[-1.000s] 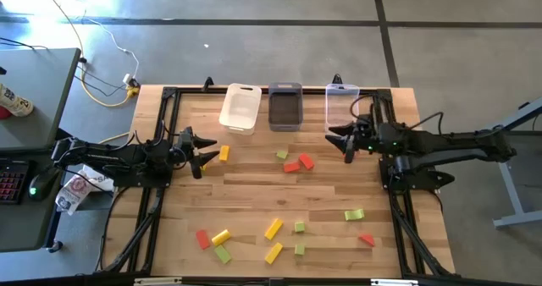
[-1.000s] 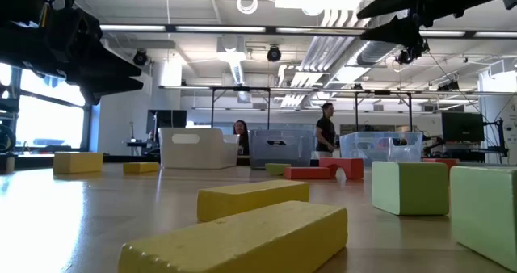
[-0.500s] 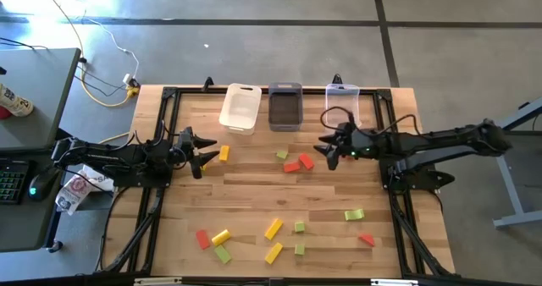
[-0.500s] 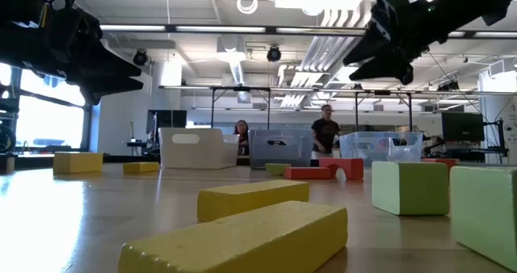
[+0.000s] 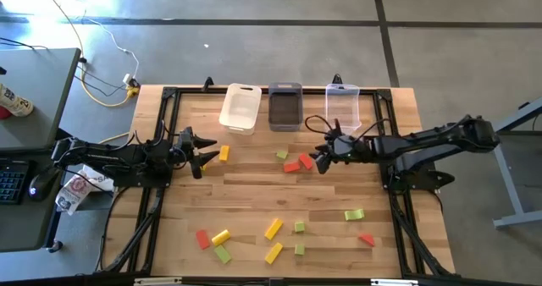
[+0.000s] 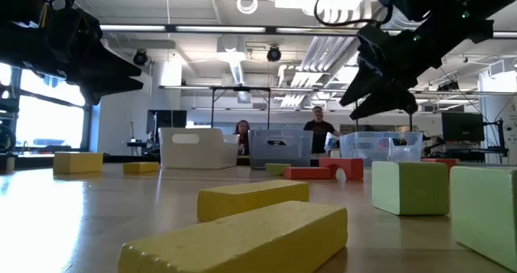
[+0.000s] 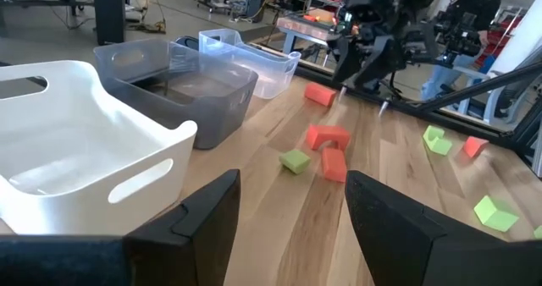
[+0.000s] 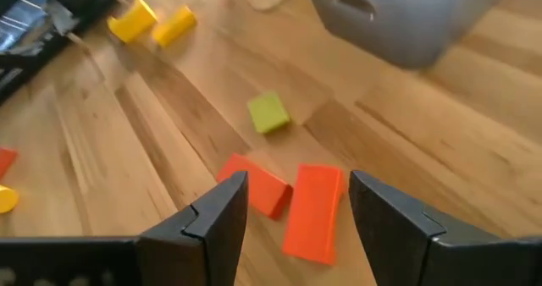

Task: Sort & place blocks by color
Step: Put the orange block into the transparent bin

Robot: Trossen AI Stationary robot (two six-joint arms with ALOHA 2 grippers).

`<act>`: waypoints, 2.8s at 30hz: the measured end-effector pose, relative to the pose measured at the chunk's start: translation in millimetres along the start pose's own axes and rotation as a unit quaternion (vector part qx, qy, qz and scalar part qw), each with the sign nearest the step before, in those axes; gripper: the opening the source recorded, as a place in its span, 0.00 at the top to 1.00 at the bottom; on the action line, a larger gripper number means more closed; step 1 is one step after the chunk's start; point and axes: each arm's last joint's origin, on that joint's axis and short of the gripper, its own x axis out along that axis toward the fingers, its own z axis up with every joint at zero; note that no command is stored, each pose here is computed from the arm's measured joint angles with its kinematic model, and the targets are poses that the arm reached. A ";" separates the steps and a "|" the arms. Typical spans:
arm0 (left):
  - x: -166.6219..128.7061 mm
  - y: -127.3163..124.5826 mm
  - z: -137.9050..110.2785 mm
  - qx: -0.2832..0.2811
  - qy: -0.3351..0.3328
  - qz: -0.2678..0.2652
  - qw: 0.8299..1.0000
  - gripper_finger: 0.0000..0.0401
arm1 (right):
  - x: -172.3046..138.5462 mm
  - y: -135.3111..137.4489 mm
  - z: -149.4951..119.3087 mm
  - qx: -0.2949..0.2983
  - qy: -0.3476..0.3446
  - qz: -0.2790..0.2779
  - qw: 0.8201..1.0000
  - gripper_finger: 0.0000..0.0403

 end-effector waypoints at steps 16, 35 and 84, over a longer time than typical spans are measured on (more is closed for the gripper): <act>0.0 0.0 0.0 0.001 0.000 0.000 1.000 0.50 | 28.0 3.4 -9.9 -0.004 0.018 0.012 1.000 0.52; 0.5 -0.1 -0.4 0.002 0.002 0.001 1.000 0.50 | 31.4 37.6 28.2 -0.076 0.089 -0.056 0.992 0.52; 0.5 0.0 -0.7 0.003 0.004 0.001 1.000 0.50 | 66.8 23.8 -1.3 -0.059 0.167 -0.145 0.974 0.52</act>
